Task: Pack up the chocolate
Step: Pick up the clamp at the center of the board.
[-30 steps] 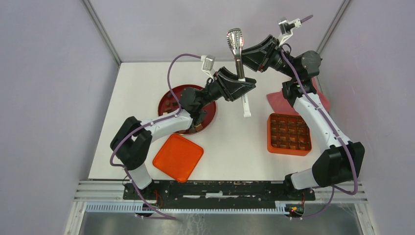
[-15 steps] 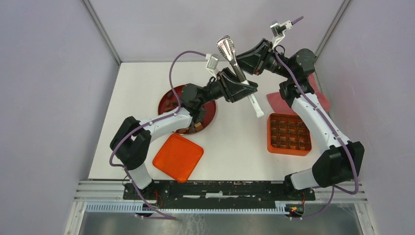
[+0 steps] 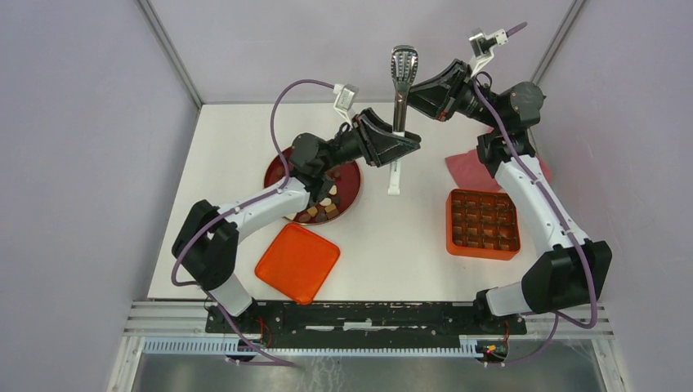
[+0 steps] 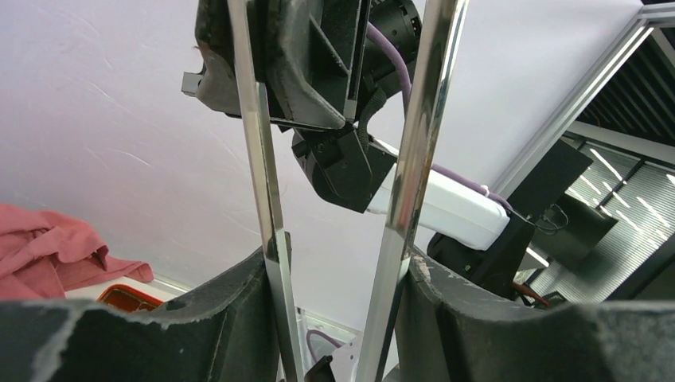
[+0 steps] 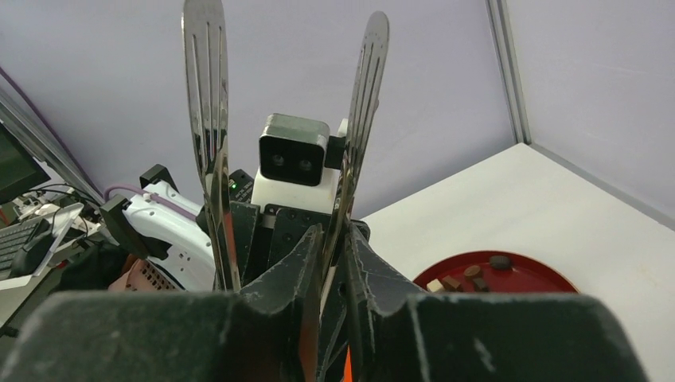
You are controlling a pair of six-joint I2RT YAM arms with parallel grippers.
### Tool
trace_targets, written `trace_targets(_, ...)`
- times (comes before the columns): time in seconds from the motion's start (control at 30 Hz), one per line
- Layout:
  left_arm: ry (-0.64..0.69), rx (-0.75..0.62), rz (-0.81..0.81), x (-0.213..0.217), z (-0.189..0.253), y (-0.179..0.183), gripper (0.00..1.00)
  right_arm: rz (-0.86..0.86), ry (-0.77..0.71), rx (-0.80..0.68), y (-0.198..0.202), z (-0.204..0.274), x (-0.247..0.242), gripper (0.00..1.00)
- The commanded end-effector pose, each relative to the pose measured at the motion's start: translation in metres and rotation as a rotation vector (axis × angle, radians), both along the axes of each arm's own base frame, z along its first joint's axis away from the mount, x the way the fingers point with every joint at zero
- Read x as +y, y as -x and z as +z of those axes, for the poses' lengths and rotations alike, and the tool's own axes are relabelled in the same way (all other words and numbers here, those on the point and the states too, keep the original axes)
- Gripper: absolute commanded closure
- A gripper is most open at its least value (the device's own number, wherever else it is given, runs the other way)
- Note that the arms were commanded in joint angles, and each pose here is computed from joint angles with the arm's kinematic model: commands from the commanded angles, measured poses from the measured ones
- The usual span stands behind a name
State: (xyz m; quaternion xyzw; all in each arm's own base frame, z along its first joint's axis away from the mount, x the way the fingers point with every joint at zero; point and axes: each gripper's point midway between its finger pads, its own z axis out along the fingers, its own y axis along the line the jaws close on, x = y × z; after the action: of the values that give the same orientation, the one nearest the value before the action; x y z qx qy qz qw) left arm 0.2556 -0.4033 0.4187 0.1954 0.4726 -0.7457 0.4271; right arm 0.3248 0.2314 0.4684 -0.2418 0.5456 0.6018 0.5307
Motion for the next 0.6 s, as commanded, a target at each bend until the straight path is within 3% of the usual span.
trace_targets(0.0,0.014,-0.053,0.023,0.015,0.021,0.004,0.47,0.003,0.002,-0.090,0.022,0.022,-0.005,0.81)
trace_targets(0.2,0.011,-0.047,0.045,0.026,0.022,0.000,0.48,-0.028,-0.040,-0.079,0.022,0.025,-0.017,0.91)
trace_targets(0.3,0.011,-0.045,0.053,0.031,0.021,-0.001,0.48,-0.001,-0.075,-0.086,0.034,0.026,-0.020,0.90)
trace_targets(0.57,0.005,-0.040,0.037,0.031,0.021,-0.005,0.48,-0.006,-0.095,-0.070,0.044,0.014,-0.023,0.63)
